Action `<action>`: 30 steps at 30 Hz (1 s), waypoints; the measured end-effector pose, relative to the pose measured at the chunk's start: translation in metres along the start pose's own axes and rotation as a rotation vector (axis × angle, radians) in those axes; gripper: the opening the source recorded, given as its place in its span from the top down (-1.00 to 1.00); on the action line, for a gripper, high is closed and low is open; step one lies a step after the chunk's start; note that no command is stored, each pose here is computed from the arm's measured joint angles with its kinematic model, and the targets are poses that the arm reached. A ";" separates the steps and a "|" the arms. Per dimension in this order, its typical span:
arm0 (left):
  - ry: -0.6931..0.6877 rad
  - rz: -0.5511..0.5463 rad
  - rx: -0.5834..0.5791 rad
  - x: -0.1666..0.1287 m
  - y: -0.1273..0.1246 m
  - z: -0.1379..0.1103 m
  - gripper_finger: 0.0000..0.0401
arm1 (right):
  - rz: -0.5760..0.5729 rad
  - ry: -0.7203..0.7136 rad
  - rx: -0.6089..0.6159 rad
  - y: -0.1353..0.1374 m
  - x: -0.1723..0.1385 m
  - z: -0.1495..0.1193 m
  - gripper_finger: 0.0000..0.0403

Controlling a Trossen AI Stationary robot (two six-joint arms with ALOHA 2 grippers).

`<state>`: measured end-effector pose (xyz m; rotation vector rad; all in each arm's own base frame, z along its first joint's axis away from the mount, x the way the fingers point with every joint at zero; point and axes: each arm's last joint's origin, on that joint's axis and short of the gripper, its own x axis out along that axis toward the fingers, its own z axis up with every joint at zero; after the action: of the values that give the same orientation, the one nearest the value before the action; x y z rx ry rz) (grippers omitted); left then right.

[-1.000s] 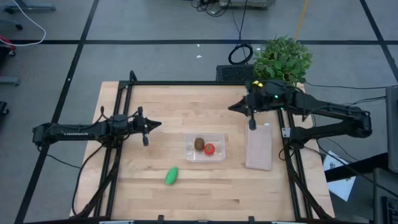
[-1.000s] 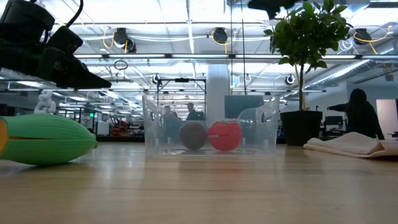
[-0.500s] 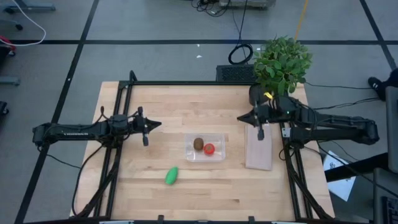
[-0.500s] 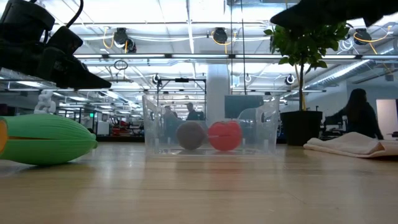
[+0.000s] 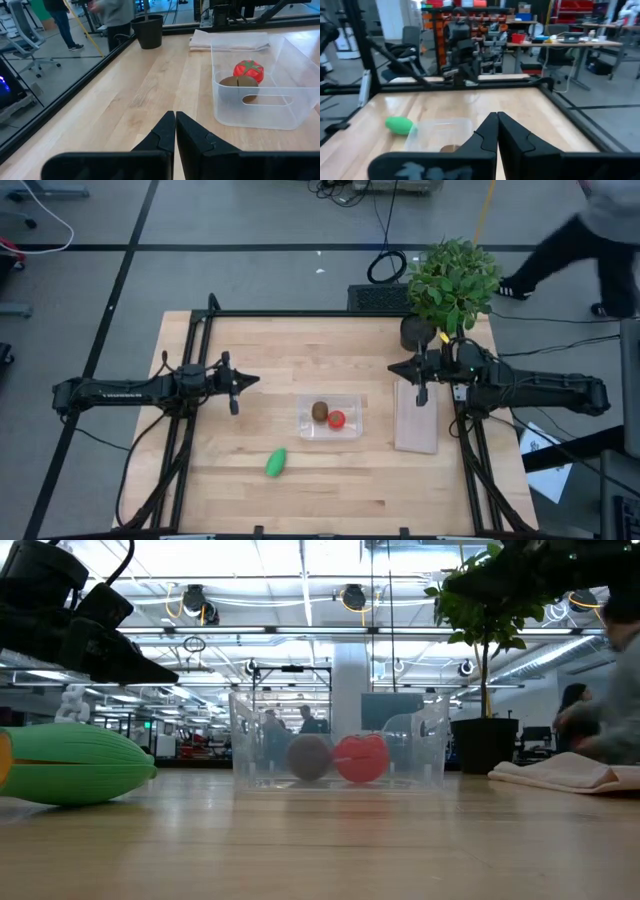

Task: Pick and placing Produce into tupperware
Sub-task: Put the corn into the transparent bin

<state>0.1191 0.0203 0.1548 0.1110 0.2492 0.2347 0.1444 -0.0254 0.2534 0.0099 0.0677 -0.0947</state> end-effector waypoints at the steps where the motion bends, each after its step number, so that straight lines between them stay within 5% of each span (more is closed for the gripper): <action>1: 0.000 0.000 -0.002 0.000 0.000 0.000 0.90 | 0.007 0.002 0.005 0.001 0.000 -0.002 1.00; 11: 0.007 -0.001 -0.007 0.000 0.000 -0.001 0.90 | -0.012 0.001 0.053 0.003 -0.011 -0.021 1.00; 16: 0.008 -0.001 -0.021 0.000 0.000 -0.001 0.90 | -0.110 0.023 0.083 0.000 -0.017 -0.045 1.00; 30: 0.007 -0.002 0.035 0.000 0.000 -0.001 0.90 | -0.073 -0.111 0.060 0.002 -0.023 -0.076 1.00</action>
<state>0.1189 0.0203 0.1541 0.1443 0.2608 0.2293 0.1163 -0.0204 0.1795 0.0621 -0.0456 -0.1699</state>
